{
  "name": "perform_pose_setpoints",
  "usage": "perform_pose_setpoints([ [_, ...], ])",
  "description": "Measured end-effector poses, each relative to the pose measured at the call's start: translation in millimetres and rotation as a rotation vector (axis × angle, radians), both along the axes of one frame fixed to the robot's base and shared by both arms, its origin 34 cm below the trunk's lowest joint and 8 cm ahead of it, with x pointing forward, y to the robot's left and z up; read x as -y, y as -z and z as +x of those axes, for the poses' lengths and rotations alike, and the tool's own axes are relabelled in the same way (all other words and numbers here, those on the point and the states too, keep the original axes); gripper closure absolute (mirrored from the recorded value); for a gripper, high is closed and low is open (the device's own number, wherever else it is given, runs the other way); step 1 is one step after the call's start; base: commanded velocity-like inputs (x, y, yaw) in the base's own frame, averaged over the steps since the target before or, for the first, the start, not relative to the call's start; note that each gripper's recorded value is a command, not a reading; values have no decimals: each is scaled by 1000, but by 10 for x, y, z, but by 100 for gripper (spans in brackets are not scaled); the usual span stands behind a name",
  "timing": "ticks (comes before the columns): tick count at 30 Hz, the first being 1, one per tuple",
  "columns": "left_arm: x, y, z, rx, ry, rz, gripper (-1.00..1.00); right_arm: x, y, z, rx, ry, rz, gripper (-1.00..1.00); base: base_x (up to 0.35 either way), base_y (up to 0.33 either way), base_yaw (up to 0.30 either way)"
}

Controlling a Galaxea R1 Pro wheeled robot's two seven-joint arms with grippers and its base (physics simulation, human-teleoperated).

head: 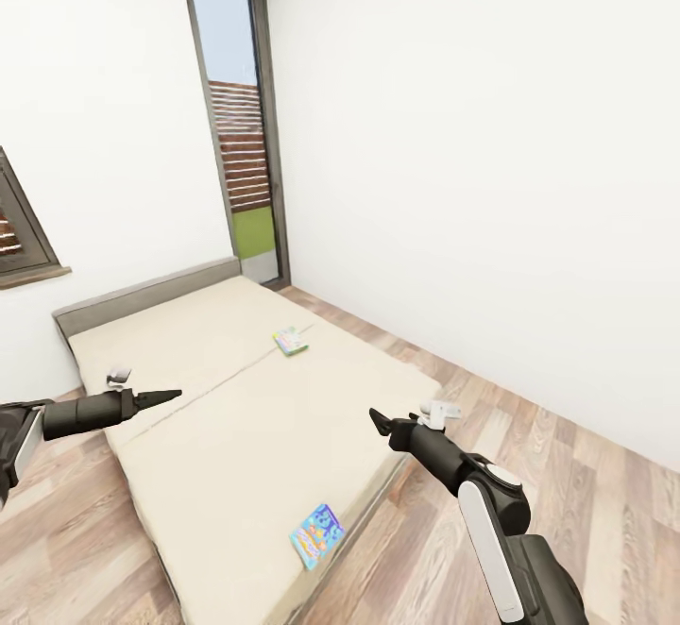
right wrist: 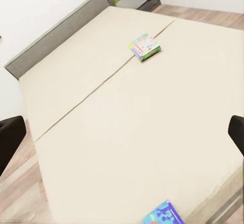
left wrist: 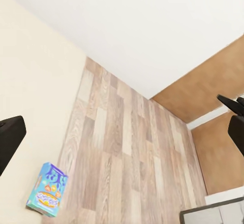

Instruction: Put all the toys in the child's room - the three board games (two on the bed and one on the table), the two jigsaw puzzles on the table, and the tennis ball on the table - inside the toy box on the table in the child's room.

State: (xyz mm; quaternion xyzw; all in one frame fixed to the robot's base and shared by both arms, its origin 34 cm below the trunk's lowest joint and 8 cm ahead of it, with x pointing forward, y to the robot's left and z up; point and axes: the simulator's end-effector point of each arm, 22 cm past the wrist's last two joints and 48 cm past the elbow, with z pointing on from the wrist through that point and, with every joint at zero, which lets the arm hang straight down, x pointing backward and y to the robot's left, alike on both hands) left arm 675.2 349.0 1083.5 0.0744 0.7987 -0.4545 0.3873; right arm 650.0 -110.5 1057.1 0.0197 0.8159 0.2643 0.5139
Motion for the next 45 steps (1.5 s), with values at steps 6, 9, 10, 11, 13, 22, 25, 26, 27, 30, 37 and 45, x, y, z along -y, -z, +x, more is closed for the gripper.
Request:
perform_pose_setpoints([
  [6,0,0,0,0,0,0,-100,0,0,0,0,0,0,-100,0,-300,260],
  [9,0,0,0,0,0,0,-100,-2,0,0,0,0,0,-100,0,-300,285],
  [10,0,0,0,0,0,0,-100,-3,0,0,0,-1,-1,-100,0,-300,288],
  [11,0,0,0,0,0,0,-100,-4,0,-1,0,-1,-1,-100,0,-300,289],
  [13,0,0,0,0,0,0,-100,-4,0,-1,0,-1,-1,-100,0,-300,290],
  [22,0,0,-1,0,0,0,-100,-3,2,0,0,0,-2,-100,0,-300,291],
  [25,0,0,-1,0,0,0,-100,-2,2,0,-1,1,-2,-100,0,-300,291],
  [26,0,0,-1,0,0,0,-100,-2,3,0,-1,1,-2,-100,0,-300,291],
  [27,0,0,-1,0,0,0,-100,-3,3,0,-1,0,-2,-100,0,-300,291],
  [30,0,0,-1,0,0,0,-100,-48,2,-11,0,-9,-5,-100,0,-300,291],
  [37,0,0,-1,0,0,0,-100,-144,-2,-34,2,-28,-12,-100,0,-300,292],
  [45,0,0,-1,0,0,0,-100,-151,-3,-36,2,-30,-13,-100,0,-271,292],
])
